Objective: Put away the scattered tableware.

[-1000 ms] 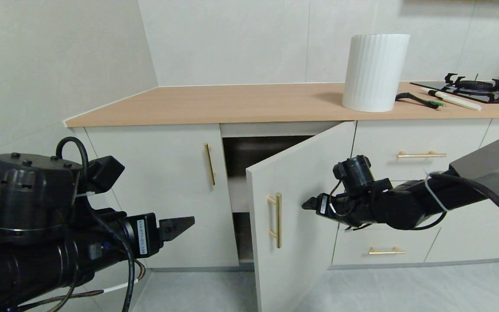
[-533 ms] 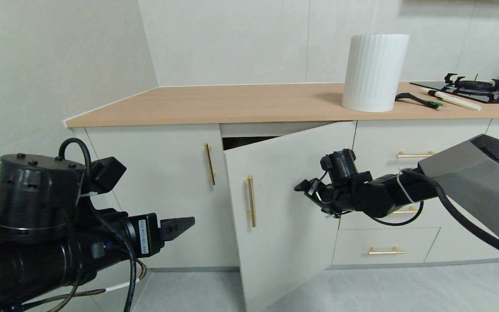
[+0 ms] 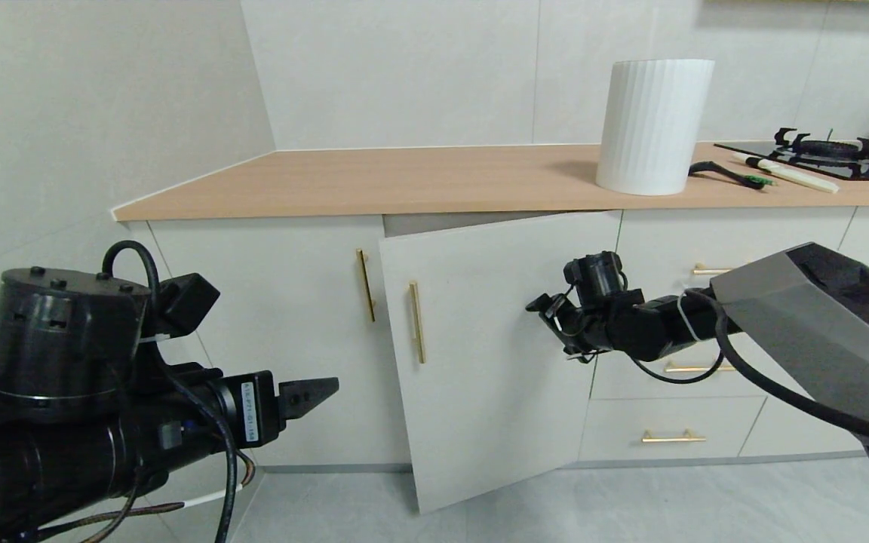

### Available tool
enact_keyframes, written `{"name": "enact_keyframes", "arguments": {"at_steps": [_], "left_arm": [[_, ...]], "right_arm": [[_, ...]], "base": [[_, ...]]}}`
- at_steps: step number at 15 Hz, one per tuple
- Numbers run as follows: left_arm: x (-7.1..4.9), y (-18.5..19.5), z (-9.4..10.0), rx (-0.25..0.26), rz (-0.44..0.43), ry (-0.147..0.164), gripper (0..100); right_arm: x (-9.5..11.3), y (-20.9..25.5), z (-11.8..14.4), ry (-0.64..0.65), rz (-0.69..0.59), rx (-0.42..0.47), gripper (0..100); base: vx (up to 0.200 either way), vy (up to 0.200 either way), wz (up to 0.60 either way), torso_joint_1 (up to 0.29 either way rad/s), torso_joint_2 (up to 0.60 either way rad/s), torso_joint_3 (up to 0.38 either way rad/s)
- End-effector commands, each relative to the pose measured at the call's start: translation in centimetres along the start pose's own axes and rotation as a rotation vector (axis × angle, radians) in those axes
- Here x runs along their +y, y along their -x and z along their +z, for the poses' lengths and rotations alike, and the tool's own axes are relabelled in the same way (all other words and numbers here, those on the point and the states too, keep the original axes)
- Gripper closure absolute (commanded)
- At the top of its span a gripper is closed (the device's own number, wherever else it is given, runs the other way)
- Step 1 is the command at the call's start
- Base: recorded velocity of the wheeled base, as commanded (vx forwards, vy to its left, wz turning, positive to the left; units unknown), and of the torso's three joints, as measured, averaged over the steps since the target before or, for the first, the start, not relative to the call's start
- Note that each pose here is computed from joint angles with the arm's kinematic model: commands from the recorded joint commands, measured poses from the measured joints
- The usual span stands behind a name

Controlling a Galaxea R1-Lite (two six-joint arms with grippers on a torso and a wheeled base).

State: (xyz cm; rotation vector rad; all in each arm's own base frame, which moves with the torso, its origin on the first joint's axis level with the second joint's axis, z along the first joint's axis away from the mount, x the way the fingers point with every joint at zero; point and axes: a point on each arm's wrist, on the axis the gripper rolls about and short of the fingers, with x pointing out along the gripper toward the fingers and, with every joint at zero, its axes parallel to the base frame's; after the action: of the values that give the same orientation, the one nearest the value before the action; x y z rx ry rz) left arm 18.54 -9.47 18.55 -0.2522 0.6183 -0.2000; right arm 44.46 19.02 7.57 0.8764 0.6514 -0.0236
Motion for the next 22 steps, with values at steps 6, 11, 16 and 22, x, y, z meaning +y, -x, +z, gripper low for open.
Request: {"name": "enact_keyframes", "arguments": {"at_steps": [6,11,16,22], "left_arm": [[0.0,-0.1,0.0,0.001,0.0,-0.001,0],[0.0,-0.3,-0.1,0.008,0.003,0.0,0],[0.0,-0.4,-0.2,0.013,0.006,-0.001,0],[0.0,-0.1,0.0,-0.005,0.005,0.004,0]], "right_arm": [[-1.2,-3.6,0.1,-0.011,-0.047,-0.074,0],[-1.3,-5.1,0.7,-0.013,-0.114,-0.128,0],[-1.5,-5.0,1.6,-0.021,-0.12,-0.141,0],[0.7,2.4,1.8,0.009,-0.085,0.001,0]], "base": [[0.0,0.0,0.0,0.0,0.0,0.0],[0.0,0.0,0.0,0.0,0.0,0.0],[0.0,0.0,0.0,0.0,0.0,0.0],[0.0,0.0,0.0,0.0,0.0,0.0]]}}
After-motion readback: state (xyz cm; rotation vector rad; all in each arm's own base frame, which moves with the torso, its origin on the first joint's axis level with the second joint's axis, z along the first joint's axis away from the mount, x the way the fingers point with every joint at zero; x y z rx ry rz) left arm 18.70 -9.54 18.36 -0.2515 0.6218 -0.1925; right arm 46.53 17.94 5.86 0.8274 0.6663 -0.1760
